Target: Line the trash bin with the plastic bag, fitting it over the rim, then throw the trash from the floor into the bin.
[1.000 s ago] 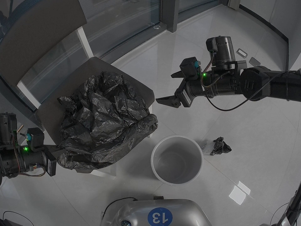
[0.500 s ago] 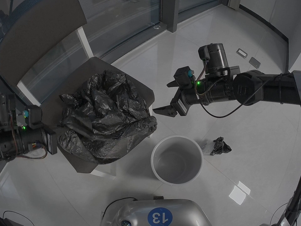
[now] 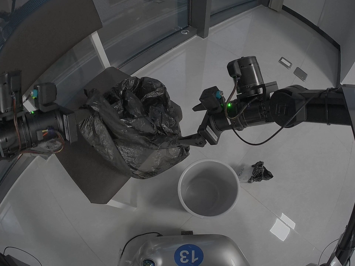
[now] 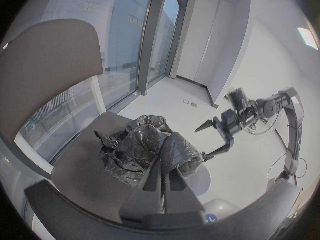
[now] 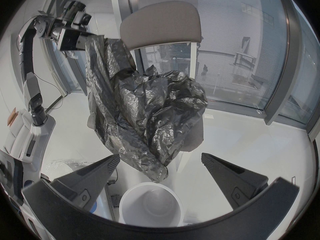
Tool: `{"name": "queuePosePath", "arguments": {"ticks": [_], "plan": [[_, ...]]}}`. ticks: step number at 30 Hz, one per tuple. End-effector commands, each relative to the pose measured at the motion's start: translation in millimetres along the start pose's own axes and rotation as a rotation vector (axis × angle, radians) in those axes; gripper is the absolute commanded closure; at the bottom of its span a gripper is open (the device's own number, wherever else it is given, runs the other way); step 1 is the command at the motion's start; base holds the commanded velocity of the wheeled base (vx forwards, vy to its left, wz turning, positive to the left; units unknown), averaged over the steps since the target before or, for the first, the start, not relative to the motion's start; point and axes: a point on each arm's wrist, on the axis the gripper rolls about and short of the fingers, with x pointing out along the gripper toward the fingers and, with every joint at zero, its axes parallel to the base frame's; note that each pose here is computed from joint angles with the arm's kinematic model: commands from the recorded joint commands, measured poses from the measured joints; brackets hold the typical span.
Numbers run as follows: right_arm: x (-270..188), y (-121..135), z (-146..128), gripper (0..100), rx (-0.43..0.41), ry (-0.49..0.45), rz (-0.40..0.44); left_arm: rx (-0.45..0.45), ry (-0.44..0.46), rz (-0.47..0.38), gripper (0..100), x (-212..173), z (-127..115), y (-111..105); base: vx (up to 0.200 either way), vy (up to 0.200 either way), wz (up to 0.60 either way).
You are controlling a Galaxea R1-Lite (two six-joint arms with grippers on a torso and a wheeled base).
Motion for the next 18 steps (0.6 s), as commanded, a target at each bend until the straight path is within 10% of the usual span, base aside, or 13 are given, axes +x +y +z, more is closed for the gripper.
{"name": "queuePosePath", "arguments": {"ticks": [1,18], "plan": [[0.7,6.8,3.9,0,-0.010,-0.004,0.016,0.009,-0.052,-0.019,100,2.1,17.1,-6.2,0.000,0.000,0.00],[16.5,29.6,-6.7,0,-0.020,0.064,0.097,-0.041,-0.196,-0.106,100,-17.2,52.1,-28.2,0.000,0.000,0.00]]}}
